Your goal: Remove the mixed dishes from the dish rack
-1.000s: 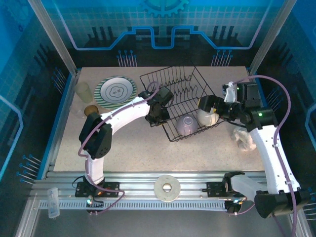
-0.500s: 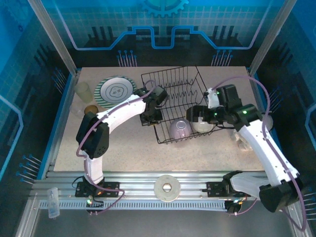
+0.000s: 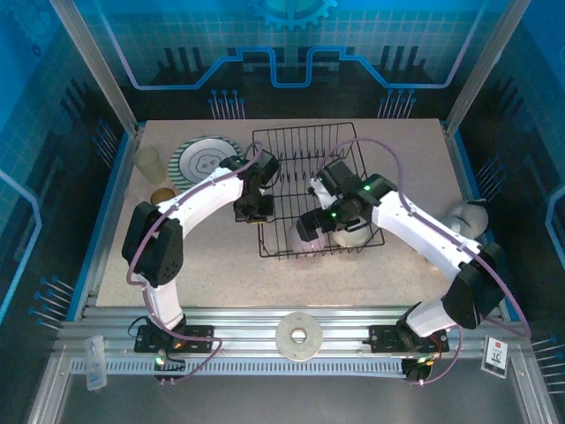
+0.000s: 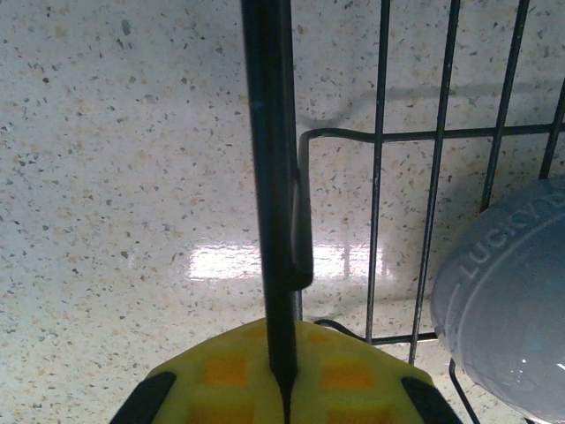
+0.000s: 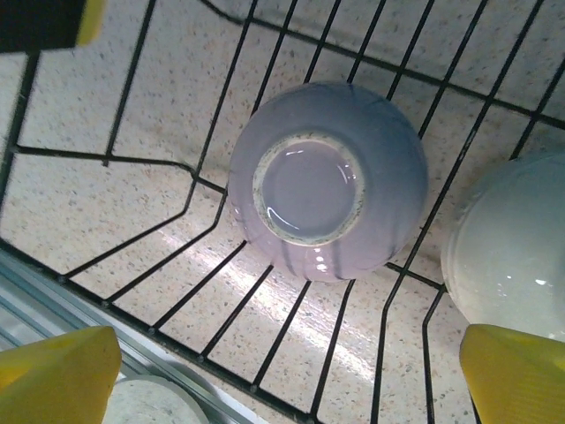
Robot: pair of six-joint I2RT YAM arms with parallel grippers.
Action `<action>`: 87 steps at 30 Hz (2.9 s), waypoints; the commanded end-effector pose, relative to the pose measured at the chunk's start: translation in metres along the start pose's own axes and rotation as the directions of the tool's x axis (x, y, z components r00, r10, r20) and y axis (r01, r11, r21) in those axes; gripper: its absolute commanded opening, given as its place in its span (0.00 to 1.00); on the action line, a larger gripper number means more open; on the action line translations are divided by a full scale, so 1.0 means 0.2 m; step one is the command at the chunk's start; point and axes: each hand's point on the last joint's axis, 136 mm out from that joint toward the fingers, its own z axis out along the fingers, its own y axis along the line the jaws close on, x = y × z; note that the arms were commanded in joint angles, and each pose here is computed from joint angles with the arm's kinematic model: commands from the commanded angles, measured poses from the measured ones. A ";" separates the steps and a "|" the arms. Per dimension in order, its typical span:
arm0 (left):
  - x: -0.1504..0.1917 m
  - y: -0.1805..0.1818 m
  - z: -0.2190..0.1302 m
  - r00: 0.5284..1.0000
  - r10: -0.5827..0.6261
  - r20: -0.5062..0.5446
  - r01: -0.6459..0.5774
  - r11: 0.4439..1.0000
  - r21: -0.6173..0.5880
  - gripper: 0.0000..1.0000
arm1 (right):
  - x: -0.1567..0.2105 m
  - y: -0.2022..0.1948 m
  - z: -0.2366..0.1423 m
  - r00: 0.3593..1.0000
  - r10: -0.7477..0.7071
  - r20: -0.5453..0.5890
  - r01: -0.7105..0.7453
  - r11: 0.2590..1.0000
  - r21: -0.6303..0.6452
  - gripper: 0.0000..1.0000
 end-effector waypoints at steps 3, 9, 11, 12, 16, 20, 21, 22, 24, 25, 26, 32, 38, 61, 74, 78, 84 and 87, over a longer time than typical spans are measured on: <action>0.10 0.09 0.01 0.997 0.041 -0.069 -0.042 0.999 -0.017 0.00 | 0.01 0.06 0.09 0.998 -0.042 -0.039 0.042 0.999 0.018 1.00; 0.11 0.08 0.01 0.996 0.051 -0.074 -0.051 0.999 0.007 0.00 | -0.03 0.05 0.23 0.996 -0.022 -0.083 0.026 0.999 0.045 1.00; 0.11 0.08 0.01 0.996 0.054 -0.075 -0.053 0.999 0.007 0.00 | -0.05 0.06 0.28 0.994 -0.026 -0.103 0.031 0.998 0.053 1.00; 0.10 0.08 0.01 0.996 0.054 -0.076 -0.054 0.999 0.007 0.00 | -0.05 0.05 0.31 0.993 -0.028 -0.114 0.035 0.997 0.062 1.00; 0.08 0.08 -0.01 0.996 0.067 -0.053 -0.067 0.998 0.001 0.00 | -0.04 0.04 0.39 0.986 -0.037 -0.162 0.053 0.994 0.100 1.00; 0.08 0.08 -0.02 0.996 0.074 -0.051 -0.074 0.997 -0.002 0.00 | -0.01 0.01 0.45 0.981 -0.027 -0.194 0.054 0.989 0.138 0.98; 0.08 0.08 -0.02 0.996 0.075 -0.054 -0.075 0.997 -0.002 0.00 | -0.01 0.00 0.46 0.980 -0.023 -0.199 0.053 0.987 0.148 0.98; 0.09 0.08 -0.02 0.996 0.074 -0.056 -0.075 0.997 -0.002 0.00 | -0.01 -0.01 0.46 0.979 -0.023 -0.204 0.056 0.986 0.158 0.98; 0.09 0.08 -0.02 0.996 0.072 -0.053 -0.072 0.997 0.002 0.00 | -0.01 -0.04 0.48 0.979 -0.020 -0.205 0.059 0.981 0.186 0.97; 0.09 0.08 -0.02 0.996 0.070 -0.051 -0.070 0.998 0.006 0.00 | -0.01 -0.06 0.49 0.977 -0.012 -0.212 0.056 0.978 0.201 0.96; 0.09 0.08 -0.02 0.996 0.070 -0.053 -0.070 0.998 0.008 0.00 | -0.01 -0.07 0.50 0.976 -0.004 -0.218 0.051 0.976 0.213 0.95; 0.10 0.09 -0.03 0.996 0.073 -0.051 -0.073 0.997 0.009 0.00 | -0.08 -0.11 0.51 0.980 0.014 -0.199 0.032 0.975 0.222 0.90; 0.10 0.09 -0.04 0.995 0.086 -0.046 -0.086 0.996 0.005 0.00 | -0.15 -0.17 0.51 0.982 0.064 -0.177 -0.026 0.977 0.211 0.86; 0.03 0.05 -0.19 0.993 0.112 0.024 -0.114 0.992 0.057 0.34 | -0.44 -0.19 0.14 0.994 0.111 -0.016 -0.110 0.992 0.054 1.00; -0.08 -0.21 -0.57 0.975 0.089 0.204 -0.155 0.928 0.338 0.99 | -0.36 -0.35 0.18 0.972 0.233 -0.035 -0.235 0.971 -0.049 0.91; -0.06 -0.36 -0.61 0.983 0.058 0.173 -0.139 0.853 0.502 0.99 | -0.36 -0.36 0.24 0.970 0.238 -0.044 -0.241 0.966 -0.091 0.87; -0.04 -0.42 -0.51 0.995 0.041 0.090 -0.084 0.831 0.550 0.99 | -0.33 -0.37 0.34 0.969 0.232 -0.080 -0.241 0.962 -0.131 0.83; -0.03 -0.44 -0.47 0.997 0.038 0.064 -0.067 0.825 0.560 0.99 | -0.31 -0.39 0.38 0.968 0.232 -0.095 -0.243 0.961 -0.130 0.82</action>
